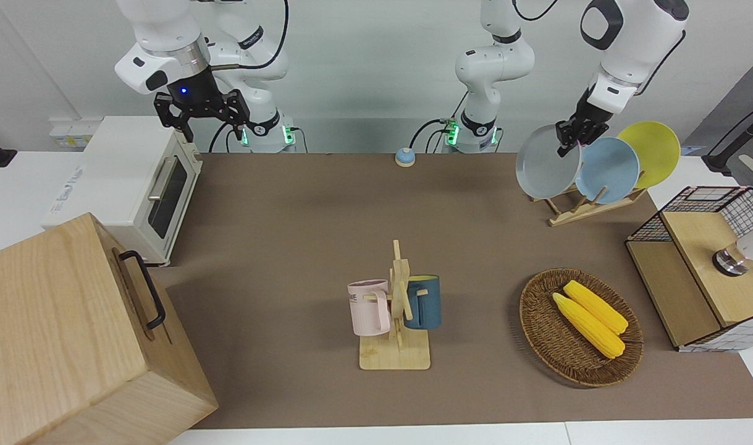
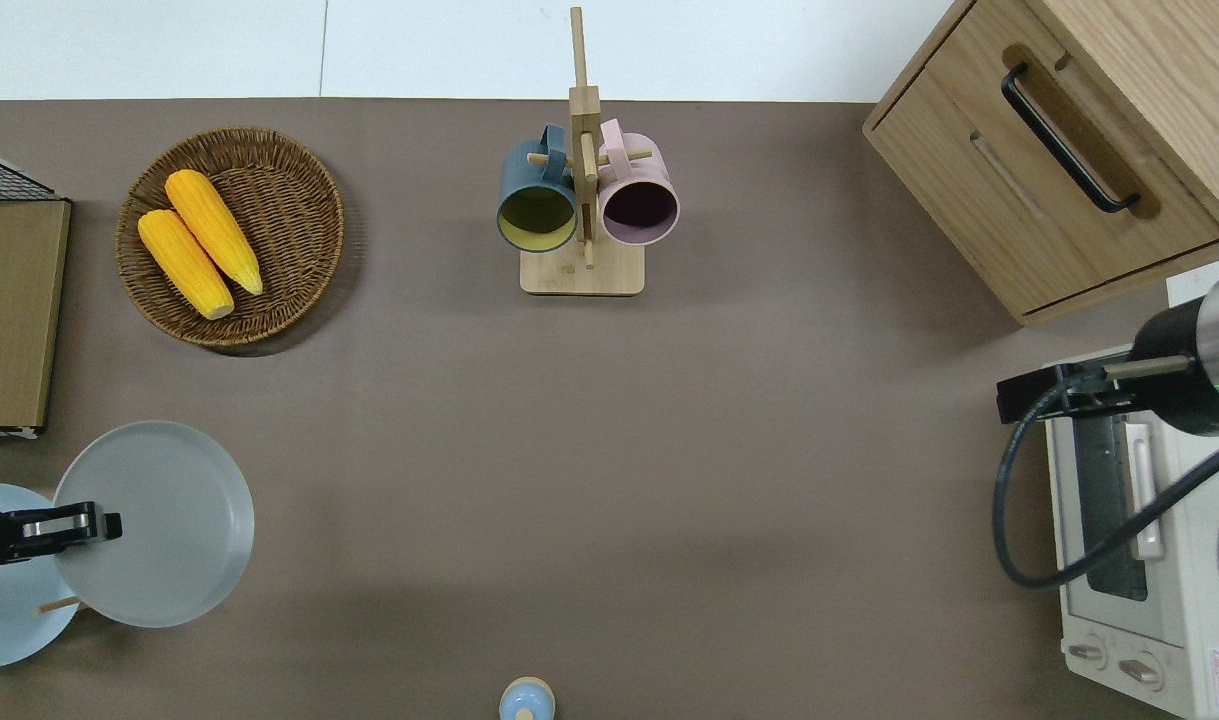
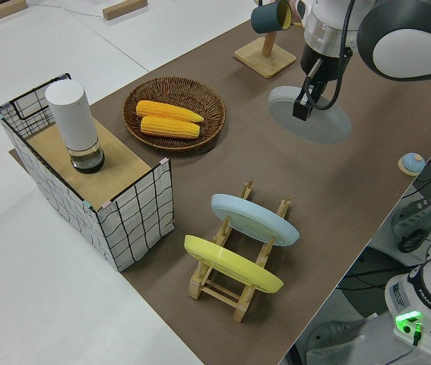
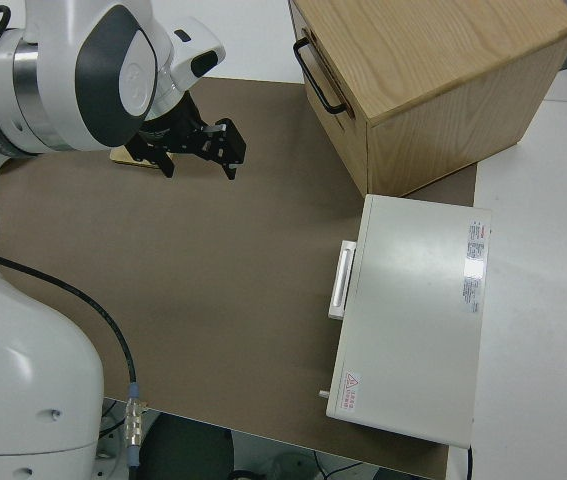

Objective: Pick gray plate from low plate rack and place it on table with left arm
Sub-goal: 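Carry the gray plate away from the rack toward open table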

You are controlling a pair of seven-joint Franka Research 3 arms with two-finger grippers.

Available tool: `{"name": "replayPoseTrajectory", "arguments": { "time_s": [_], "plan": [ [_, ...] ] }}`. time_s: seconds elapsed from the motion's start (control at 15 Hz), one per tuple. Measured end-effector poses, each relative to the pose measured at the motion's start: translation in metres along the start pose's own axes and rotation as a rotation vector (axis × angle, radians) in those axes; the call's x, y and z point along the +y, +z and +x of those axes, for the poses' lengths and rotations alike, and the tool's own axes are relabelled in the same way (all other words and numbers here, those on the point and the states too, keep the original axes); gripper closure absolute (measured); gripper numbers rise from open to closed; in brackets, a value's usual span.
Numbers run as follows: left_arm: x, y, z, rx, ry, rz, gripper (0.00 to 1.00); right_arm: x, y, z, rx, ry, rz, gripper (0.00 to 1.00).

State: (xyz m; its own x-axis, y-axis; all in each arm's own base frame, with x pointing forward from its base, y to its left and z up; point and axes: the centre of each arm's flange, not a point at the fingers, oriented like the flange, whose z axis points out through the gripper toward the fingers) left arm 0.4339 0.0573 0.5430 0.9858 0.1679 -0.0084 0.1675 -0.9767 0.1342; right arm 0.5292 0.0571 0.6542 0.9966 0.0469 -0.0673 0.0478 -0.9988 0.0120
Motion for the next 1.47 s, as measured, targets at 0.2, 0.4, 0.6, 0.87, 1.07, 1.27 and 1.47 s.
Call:
{"name": "replayPoseTrajectory", "arguments": {
  "time_s": [0.2, 0.4, 0.6, 0.87, 1.07, 1.27, 1.47],
  "plan": [
    [0.011, 0.002, -0.001, -0.016, -0.011, -0.085, 0.91, 0.000, 0.000, 0.000, 0.000, 0.000, 0.000, 0.01],
    [0.024, 0.007, -0.002, -0.035, -0.004, -0.140, 0.91, 0.000, 0.000, 0.000, 0.000, 0.000, 0.000, 0.01],
    [0.038, 0.015, -0.003, -0.055, 0.007, -0.196, 0.91, 0.000, 0.000, 0.000, 0.000, 0.000, 0.000, 0.01],
    [0.039, 0.036, -0.006, -0.093, 0.077, -0.239, 0.91, 0.000, 0.000, 0.000, 0.000, 0.000, 0.000, 0.01],
    [0.032, 0.056, -0.009, -0.124, 0.124, -0.270, 0.91, 0.000, 0.000, 0.000, 0.000, 0.000, 0.000, 0.01],
    [0.030, 0.073, -0.012, -0.149, 0.143, -0.280, 0.91, 0.000, 0.000, 0.000, 0.000, 0.000, 0.000, 0.01],
    [0.030, 0.087, -0.016, -0.169, 0.172, -0.282, 0.91, 0.000, 0.000, 0.000, 0.000, 0.000, 0.000, 0.01]
  ]
}}
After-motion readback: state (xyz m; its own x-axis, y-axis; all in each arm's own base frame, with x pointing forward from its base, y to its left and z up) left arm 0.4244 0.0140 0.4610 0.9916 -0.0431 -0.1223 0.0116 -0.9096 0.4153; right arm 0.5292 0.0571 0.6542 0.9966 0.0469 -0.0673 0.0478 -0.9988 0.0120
